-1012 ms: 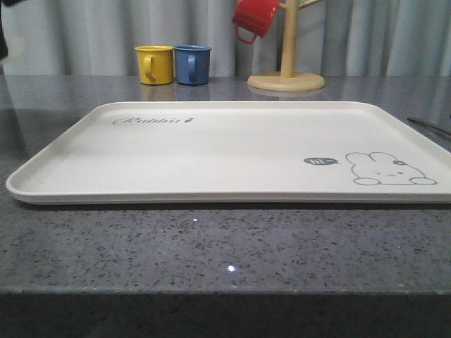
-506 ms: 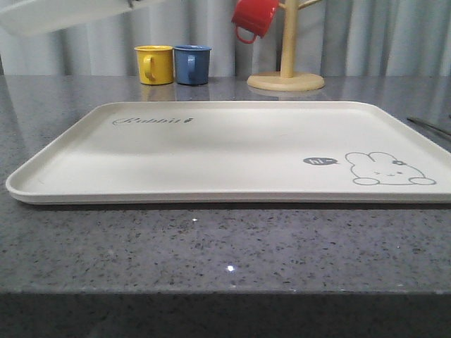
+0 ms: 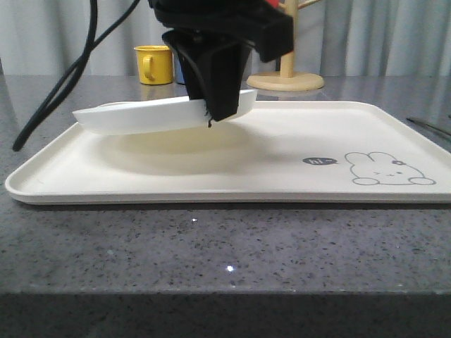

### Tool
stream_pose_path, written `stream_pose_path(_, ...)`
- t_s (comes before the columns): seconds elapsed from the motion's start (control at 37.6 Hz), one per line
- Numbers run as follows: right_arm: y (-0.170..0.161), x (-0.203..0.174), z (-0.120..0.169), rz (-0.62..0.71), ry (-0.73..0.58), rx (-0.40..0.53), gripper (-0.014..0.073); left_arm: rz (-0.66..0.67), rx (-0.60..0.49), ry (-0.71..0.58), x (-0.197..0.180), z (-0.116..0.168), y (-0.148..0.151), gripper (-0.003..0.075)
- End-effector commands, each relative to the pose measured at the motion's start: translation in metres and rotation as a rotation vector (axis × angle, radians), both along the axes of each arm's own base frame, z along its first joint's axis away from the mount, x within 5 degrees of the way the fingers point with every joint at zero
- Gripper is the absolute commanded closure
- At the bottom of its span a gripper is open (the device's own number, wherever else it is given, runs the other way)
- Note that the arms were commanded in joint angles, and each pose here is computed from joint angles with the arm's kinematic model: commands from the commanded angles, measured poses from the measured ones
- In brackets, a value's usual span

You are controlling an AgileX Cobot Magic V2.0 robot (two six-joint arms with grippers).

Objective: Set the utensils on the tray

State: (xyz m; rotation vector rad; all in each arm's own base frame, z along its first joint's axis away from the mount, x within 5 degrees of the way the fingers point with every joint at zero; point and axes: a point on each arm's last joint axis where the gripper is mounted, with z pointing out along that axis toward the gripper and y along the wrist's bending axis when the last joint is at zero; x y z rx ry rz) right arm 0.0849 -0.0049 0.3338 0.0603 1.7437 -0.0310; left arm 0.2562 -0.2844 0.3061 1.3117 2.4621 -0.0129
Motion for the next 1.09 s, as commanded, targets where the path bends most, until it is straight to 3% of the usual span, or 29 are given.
stream_pose_path(0.0,0.0,0.001,0.018,-0.002,-0.099,-0.014,0.0013,0.001,-0.059,-0.048,-0.003,0.02,-0.001,0.0738)
stream_pose_path(0.37,0.0,0.001,0.018,-0.002,-0.099,-0.014,0.0013,0.007,0.007,0.006,0.0,0.003,-0.004,0.0717)
stream_pose_path(0.59,0.0,0.001,0.018,-0.002,-0.099,-0.014,0.0013,0.008,-0.003,0.018,-0.001,0.005,-0.004,0.0463)
stream_pose_path(0.67,0.0,0.001,0.018,-0.002,-0.099,-0.014,0.0013,0.01,-0.043,0.008,-0.003,0.014,-0.005,0.0408)
stream_pose_path(0.85,0.0,0.001,0.018,-0.002,-0.099,-0.014,0.0013,0.019,-0.209,-0.098,-0.01,0.056,0.003,0.0449)
stream_pose_path(1.07,0.0,0.001,0.018,-0.002,-0.099,-0.014,0.0013,0.082,-0.363,-0.204,-0.016,0.106,0.042,0.0659)
